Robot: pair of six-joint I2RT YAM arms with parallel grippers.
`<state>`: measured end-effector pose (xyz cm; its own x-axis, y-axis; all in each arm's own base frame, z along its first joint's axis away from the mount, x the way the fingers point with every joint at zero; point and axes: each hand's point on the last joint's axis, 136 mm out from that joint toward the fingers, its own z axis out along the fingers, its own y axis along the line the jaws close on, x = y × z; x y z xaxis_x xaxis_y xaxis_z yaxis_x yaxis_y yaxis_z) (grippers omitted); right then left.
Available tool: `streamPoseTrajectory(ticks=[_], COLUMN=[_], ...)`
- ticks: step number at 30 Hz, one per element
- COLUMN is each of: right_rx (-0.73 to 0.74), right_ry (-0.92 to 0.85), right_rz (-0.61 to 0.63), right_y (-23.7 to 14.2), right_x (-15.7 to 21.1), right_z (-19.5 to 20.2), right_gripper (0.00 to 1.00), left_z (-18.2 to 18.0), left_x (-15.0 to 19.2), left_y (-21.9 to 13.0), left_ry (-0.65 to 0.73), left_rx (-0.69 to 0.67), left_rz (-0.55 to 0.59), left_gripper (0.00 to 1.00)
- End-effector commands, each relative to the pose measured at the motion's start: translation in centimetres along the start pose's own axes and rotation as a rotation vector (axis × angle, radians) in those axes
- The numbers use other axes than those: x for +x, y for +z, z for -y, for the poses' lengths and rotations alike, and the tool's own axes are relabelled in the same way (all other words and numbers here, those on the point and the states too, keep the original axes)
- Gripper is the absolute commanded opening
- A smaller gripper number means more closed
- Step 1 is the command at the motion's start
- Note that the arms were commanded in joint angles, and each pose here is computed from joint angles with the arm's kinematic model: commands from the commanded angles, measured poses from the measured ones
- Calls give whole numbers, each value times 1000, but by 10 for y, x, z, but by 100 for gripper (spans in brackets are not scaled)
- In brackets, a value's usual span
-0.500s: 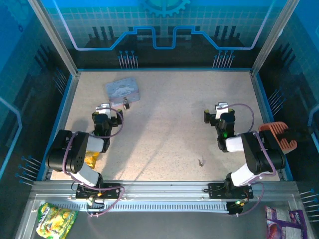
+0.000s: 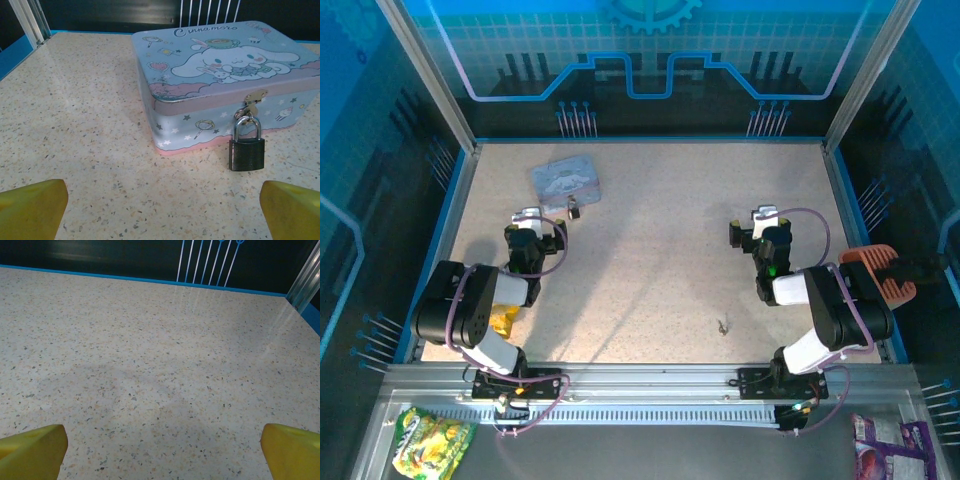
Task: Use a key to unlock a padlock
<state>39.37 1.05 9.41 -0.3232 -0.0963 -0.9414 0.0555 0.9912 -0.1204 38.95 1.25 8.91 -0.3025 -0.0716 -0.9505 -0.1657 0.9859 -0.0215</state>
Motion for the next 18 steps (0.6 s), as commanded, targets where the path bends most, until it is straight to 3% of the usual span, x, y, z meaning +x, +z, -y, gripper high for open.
streamPoseTrajectory(ticks=[1, 18], right_rx=[-12, -40], right_ry=[4, -2], right_rz=[23, 28], right_y=[0, 0], right_x=[-8, -9], right_z=[-2, -5], right_gripper=[100, 100], left_z=[1, 10], left_x=[-12, -10], left_y=[-6, -4], left_ry=[-19, 5], left_rx=[21, 72], left_rz=[60, 42], left_gripper=[99, 99])
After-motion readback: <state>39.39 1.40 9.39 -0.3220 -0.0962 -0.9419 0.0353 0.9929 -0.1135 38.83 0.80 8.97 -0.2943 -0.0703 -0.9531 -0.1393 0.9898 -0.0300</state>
